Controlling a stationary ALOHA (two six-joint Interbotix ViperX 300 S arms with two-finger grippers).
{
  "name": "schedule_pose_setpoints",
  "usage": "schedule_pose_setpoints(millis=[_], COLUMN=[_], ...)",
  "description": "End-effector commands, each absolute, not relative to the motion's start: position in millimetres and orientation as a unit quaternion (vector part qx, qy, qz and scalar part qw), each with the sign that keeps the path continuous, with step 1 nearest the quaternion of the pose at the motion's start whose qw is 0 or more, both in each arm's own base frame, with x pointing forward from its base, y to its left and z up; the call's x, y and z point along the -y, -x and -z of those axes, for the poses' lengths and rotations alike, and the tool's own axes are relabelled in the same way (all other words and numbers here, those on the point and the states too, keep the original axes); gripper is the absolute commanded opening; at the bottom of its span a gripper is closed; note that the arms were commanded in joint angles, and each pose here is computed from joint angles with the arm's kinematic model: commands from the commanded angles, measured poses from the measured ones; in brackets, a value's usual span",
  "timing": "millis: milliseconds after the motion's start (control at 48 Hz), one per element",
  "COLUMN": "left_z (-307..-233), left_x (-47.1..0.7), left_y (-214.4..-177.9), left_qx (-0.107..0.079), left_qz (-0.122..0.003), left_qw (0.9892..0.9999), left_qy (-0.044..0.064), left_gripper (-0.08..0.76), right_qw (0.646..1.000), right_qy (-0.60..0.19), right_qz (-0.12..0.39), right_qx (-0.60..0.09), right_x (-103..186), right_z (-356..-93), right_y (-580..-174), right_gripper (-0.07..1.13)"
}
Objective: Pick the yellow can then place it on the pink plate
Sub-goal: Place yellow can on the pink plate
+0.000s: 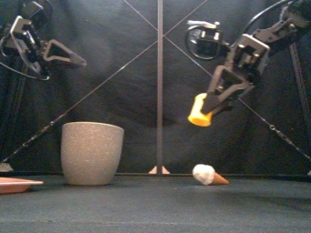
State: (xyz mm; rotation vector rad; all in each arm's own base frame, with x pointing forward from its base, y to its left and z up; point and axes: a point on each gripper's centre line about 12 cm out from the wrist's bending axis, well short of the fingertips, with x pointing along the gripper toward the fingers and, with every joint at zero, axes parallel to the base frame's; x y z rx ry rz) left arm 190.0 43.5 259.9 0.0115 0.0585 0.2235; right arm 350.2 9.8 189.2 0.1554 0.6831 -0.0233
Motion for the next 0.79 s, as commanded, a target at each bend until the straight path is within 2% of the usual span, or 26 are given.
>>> schedule_pose_setpoints(millis=[21, 104, 250, 479, 646, 708, 750, 771, 792], left_z=[-273.9, -275.4, -275.5, -275.6, -271.8, -269.3, -268.0, -267.4, -266.8], left_x=[-51.8, -56.8, -62.3, -64.1, -66.4, -65.7, -66.2, -65.6, -66.1], left_y=[-191.1, -189.6, -187.8, -187.2, -185.7, -185.5, -185.0, -185.1, -184.8], left_qx=[-0.009, -0.005, -0.004, -0.004, -0.009, -0.012, -0.014, -0.014, -0.015], left_qz=[-0.131, -0.144, -0.159, -0.164, -0.170, -0.169, -0.170, -0.169, -0.170], left_qw=[0.9913, 0.9895, 0.9873, 0.9865, 0.9853, 0.9855, 0.9853, 0.9856, 0.9853], left_qy=[-0.009, -0.009, -0.005, -0.007, -0.007, -0.006, -0.006, -0.006, -0.005], left_gripper=[0.007, 0.007, 0.008, 0.021, 0.023, 0.023, 0.023, 0.021, 0.023], right_qw=[0.950, 0.953, 0.957, 0.955, 0.956, 0.955, 0.954, 0.953, 0.952], right_qy=[-0.055, -0.042, -0.013, 0.004, 0.007, 0.010, 0.012, 0.013, 0.013], right_qz=[-0.003, -0.011, -0.029, -0.041, -0.044, -0.044, -0.043, -0.042, -0.040], right_qx=[-0.307, -0.301, -0.289, -0.295, -0.291, -0.294, -0.298, -0.301, -0.304], right_x=[-16.5, -21.5, -36.4, -51.5, -57.7, -58.7, -58.4, -57.8, -57.1], right_z=[-204.4, -203.8, -199.9, -186.5, -187.1, -184.6, -180.9, -177.4, -174.3], right_y=[-394.0, -424.9, -481.3, -542.9, -580.9, -593.0, -601.6, -605.1, -608.6], right_gripper=[0.72, 0.72, 0.72, 0.72, 0.72, 0.72, 0.72, 0.72, 0.72])
